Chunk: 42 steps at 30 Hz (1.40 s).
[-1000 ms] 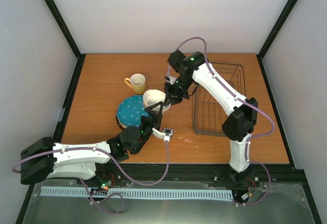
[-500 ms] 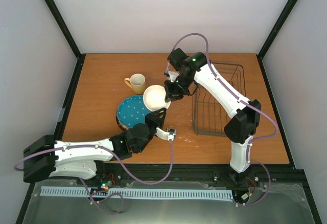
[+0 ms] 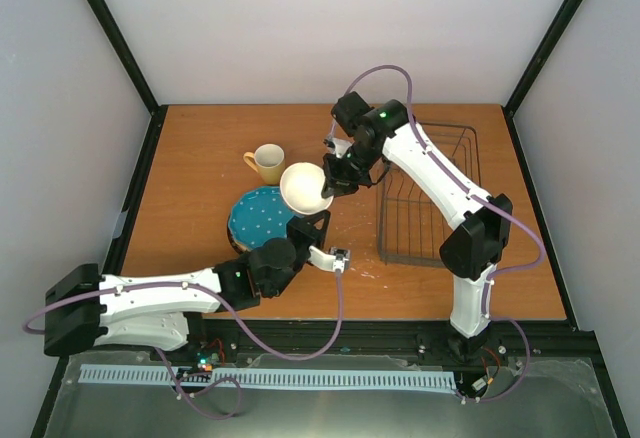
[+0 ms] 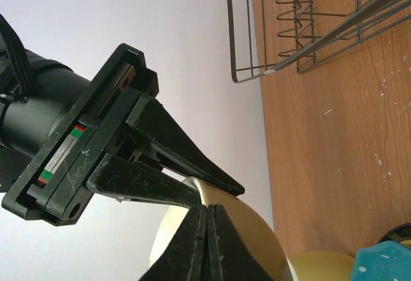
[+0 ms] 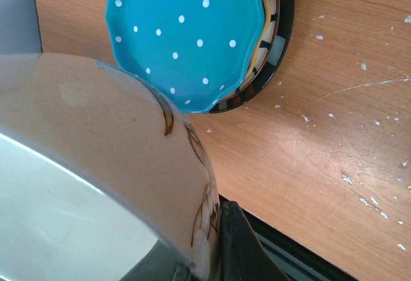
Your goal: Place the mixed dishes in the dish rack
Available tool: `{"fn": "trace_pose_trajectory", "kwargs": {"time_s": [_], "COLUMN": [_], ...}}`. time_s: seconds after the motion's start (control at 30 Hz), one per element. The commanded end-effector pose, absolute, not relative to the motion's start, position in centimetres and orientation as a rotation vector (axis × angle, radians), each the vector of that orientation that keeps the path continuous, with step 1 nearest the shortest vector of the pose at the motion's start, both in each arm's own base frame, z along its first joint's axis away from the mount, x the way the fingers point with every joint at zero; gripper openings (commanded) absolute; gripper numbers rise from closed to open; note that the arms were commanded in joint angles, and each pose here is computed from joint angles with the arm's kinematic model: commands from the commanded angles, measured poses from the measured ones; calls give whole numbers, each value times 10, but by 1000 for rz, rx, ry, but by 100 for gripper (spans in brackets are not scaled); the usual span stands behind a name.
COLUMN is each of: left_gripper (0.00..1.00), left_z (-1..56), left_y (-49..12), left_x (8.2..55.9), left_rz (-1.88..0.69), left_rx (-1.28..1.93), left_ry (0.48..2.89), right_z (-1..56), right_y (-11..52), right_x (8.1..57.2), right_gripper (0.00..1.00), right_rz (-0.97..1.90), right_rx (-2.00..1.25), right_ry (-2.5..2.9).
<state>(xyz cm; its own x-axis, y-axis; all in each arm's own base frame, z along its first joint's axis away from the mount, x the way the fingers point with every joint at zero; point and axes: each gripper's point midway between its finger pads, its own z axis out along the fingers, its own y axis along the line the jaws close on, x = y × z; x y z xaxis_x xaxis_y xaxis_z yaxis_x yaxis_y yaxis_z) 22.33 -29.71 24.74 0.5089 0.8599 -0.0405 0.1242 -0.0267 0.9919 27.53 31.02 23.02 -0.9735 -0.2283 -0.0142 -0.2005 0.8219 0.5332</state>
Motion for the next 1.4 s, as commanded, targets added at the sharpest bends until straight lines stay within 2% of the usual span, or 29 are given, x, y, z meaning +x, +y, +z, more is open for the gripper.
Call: {"fn": "trace_pose_trajectory", "kwargs": {"time_s": [0.0,0.03,0.07,0.13,0.17,0.4,0.53,0.77,1.37], "left_gripper": [1,6,27,88,98,100,100,100,100], "left_z": [289,288,291,288,287,272,254,237,232], "left_y": [-285,-283,-281,-276,-274,-269,-273,-263,-265], "left_x": [230,230,230,228,227,224,216,215,213], "left_rz": [750,762,776,806,818,807,755,800,878], "left_rx": [1367,1371,1356,1348,1344,1378,1451,1472,1484], "left_ry": [946,939,927,897,879,892,931,932,814], "right_z": [245,245,246,249,252,267,280,290,298], "right_y": [316,317,318,320,321,322,317,316,323], "right_x": [237,236,235,233,231,224,237,236,195], "right_gripper": [3,3,3,3,3,3,3,3,3], "right_rz": [-915,-922,-933,-958,-979,-1079,-1147,-1204,-1195], "right_rx": [359,357,354,341,334,275,217,190,194], "right_ry": [-2794,-2785,-2774,-2748,-2732,-2644,-2637,-2592,-2488]}}
